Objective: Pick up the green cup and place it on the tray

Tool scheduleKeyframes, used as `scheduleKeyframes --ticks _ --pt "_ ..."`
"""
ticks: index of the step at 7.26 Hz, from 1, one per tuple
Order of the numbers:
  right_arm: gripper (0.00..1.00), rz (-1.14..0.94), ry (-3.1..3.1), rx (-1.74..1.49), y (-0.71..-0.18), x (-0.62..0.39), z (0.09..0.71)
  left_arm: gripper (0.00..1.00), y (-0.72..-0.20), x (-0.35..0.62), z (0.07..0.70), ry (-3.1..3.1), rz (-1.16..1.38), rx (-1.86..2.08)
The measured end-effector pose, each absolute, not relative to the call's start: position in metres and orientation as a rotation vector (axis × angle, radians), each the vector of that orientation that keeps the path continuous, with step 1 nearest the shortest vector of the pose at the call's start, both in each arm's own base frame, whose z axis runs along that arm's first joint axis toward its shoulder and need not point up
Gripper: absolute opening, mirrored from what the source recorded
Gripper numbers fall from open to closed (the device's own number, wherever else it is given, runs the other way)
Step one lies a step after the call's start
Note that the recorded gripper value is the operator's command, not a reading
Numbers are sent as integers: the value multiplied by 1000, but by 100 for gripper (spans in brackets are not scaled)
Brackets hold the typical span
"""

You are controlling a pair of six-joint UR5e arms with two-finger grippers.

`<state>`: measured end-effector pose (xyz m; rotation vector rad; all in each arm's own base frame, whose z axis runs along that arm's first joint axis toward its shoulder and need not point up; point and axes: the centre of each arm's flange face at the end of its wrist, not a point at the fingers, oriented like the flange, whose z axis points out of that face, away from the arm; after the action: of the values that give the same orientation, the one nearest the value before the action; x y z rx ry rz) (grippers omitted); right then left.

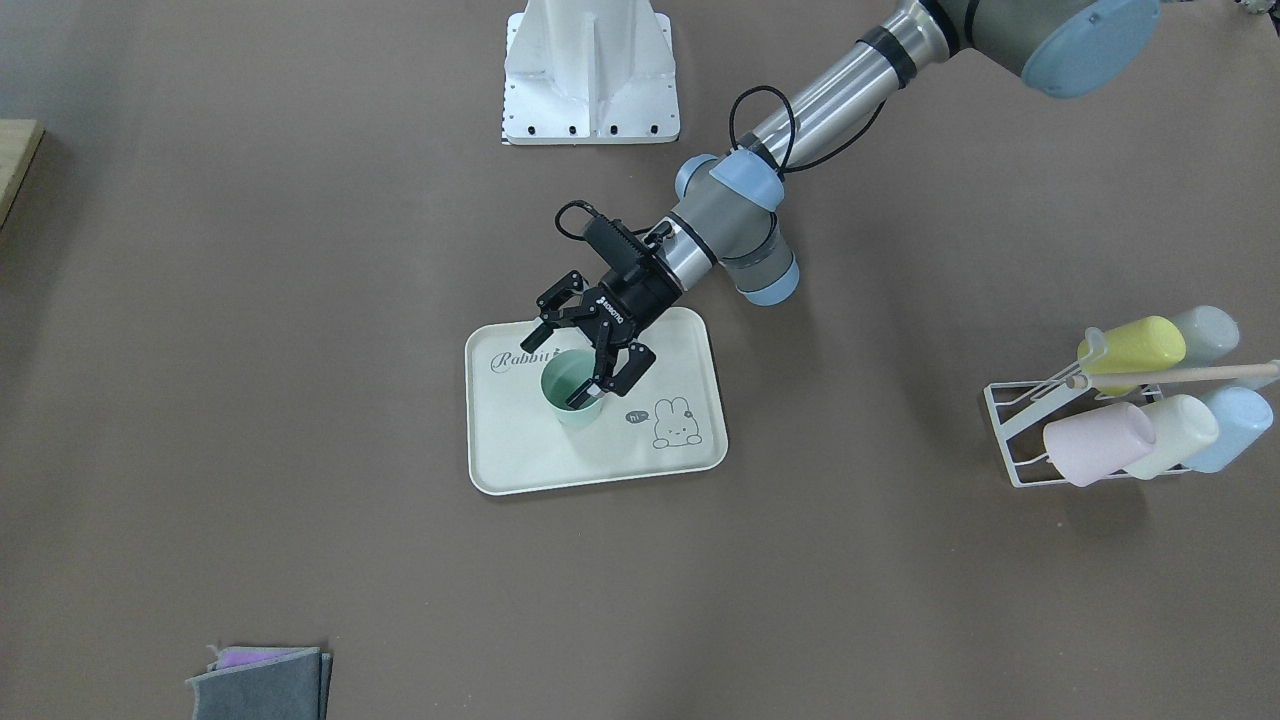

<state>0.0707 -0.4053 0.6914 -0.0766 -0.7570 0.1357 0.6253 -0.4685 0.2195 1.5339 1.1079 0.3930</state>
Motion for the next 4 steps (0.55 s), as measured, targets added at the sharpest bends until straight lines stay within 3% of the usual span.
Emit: scheduleKeyframes --ticks 4 --pt "100 135 -757 -74 -406 71 690 99 -529 593 84 1043 304 1471"
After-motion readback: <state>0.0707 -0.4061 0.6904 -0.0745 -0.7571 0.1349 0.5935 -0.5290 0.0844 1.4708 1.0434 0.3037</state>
